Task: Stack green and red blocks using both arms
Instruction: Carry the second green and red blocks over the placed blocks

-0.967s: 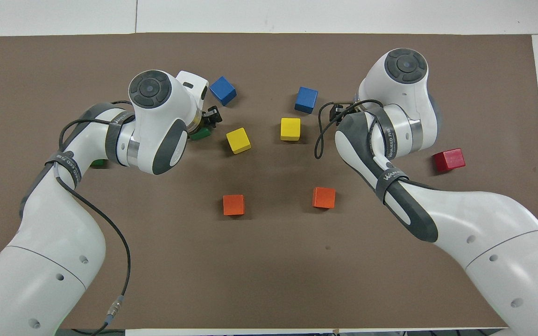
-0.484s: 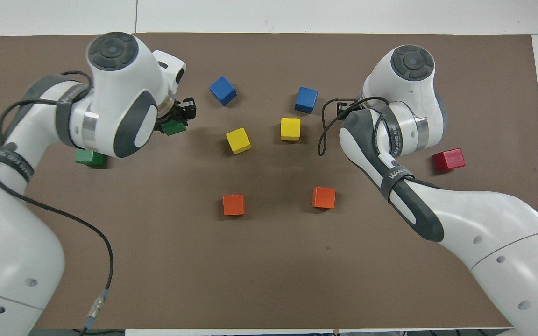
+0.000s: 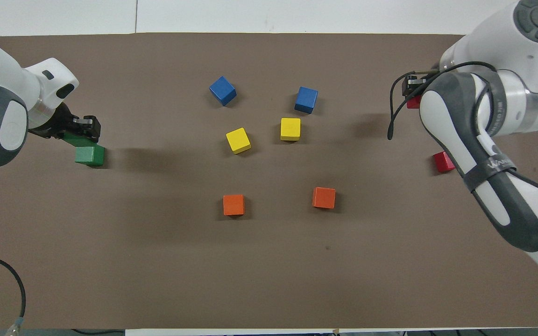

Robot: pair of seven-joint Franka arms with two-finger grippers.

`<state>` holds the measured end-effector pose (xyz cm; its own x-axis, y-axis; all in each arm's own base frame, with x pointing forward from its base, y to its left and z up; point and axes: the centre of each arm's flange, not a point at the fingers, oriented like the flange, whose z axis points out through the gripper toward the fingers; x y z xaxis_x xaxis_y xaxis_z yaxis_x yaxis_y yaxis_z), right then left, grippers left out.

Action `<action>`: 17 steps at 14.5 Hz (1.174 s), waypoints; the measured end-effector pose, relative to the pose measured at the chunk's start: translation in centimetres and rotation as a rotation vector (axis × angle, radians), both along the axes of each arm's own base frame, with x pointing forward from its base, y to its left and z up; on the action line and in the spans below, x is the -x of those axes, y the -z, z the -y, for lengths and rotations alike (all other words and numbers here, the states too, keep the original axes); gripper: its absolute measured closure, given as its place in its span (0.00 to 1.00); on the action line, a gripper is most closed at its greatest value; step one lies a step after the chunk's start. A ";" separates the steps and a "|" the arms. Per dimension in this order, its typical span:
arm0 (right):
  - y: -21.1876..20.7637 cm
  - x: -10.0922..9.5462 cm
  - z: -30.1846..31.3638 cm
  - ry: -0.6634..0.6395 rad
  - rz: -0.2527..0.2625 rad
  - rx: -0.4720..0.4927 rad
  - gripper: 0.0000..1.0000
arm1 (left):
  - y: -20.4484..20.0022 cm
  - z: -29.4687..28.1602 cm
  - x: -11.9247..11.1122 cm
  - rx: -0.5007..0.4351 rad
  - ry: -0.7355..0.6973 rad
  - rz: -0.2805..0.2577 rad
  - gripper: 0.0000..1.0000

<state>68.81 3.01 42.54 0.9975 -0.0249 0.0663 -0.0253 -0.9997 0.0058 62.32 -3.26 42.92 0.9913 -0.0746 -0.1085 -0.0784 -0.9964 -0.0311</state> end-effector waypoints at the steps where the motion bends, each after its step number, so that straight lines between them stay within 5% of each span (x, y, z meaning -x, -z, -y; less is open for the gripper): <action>1: -0.4 0.7 1.6 -0.011 -0.004 0.003 0.45 | 0.9 -1.2 0.2 0.005 0.024 -0.003 0.45; 8: -0.4 8.6 6.3 -0.085 -0.026 0.016 0.45 | 3.0 -4.9 1.1 0.035 0.022 0.022 0.45; 17: 3.8 11.9 9.3 -0.198 -0.027 0.024 0.45 | 4.9 -6.1 2.9 0.035 -0.052 0.033 0.45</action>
<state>56.90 -6.33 38.77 0.9841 0.1733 0.0377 0.1723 -0.9846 0.0281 59.40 2.83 38.04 0.9969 -0.0259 -0.0740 -0.0258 -0.9997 0.0022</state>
